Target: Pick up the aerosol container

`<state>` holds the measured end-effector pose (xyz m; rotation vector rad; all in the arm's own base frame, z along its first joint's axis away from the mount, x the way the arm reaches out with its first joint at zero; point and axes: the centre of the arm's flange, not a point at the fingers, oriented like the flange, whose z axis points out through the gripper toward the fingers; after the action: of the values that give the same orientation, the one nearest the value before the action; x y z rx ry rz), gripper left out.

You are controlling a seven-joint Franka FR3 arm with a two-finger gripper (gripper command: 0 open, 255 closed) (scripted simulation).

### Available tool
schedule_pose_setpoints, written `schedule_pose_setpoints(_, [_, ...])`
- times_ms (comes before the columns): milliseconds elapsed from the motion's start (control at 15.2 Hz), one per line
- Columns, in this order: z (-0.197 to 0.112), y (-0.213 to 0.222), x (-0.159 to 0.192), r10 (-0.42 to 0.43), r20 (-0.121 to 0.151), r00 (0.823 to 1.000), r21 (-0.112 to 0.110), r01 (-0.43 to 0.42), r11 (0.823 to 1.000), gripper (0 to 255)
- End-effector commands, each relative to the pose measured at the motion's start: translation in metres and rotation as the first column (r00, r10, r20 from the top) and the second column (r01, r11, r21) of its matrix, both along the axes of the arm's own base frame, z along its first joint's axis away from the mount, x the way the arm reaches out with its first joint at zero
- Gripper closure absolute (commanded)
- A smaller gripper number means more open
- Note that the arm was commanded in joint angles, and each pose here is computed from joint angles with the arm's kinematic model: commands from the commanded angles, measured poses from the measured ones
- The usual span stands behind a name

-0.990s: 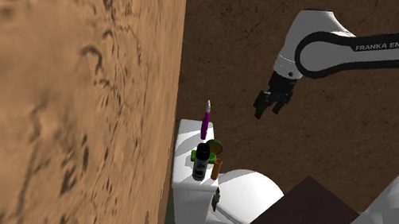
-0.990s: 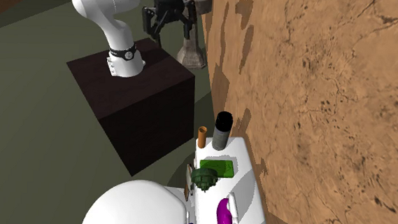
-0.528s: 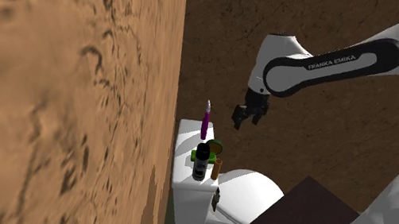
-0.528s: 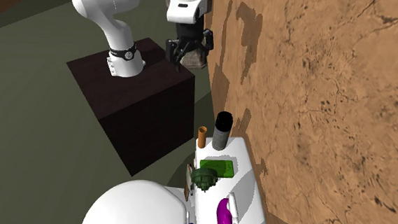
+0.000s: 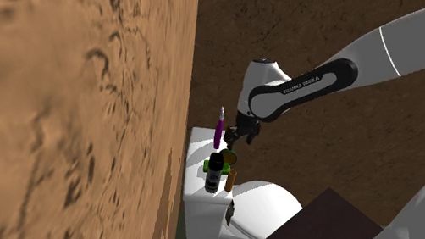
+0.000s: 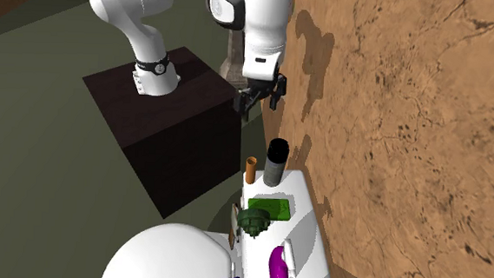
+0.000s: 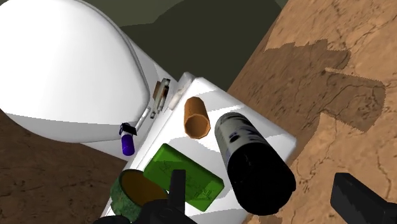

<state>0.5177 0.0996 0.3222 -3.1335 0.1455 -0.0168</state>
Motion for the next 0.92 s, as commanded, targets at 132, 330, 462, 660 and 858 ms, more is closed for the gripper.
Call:
schedule_pose_setpoints(132, [-0.043,0.017,0.027,-0.001,-0.014,1.0,0.001,0.001,1.0,0])
schedule_pose_setpoints(330, [-0.075,0.031,0.047,-0.002,-0.025,1.0,0.002,0.002,1.0,0])
schedule_pose_setpoints(462, [-0.09,0.037,0.057,-0.002,-0.03,1.0,0.002,0.002,1.0,0])
schedule_pose_setpoints(660, [-0.106,0.037,0.057,-0.002,-0.03,1.0,0.002,0.002,1.0,0])
schedule_pose_setpoints(858, [-0.122,0.037,0.057,-0.002,-0.03,1.0,0.002,0.002,1.0,0])
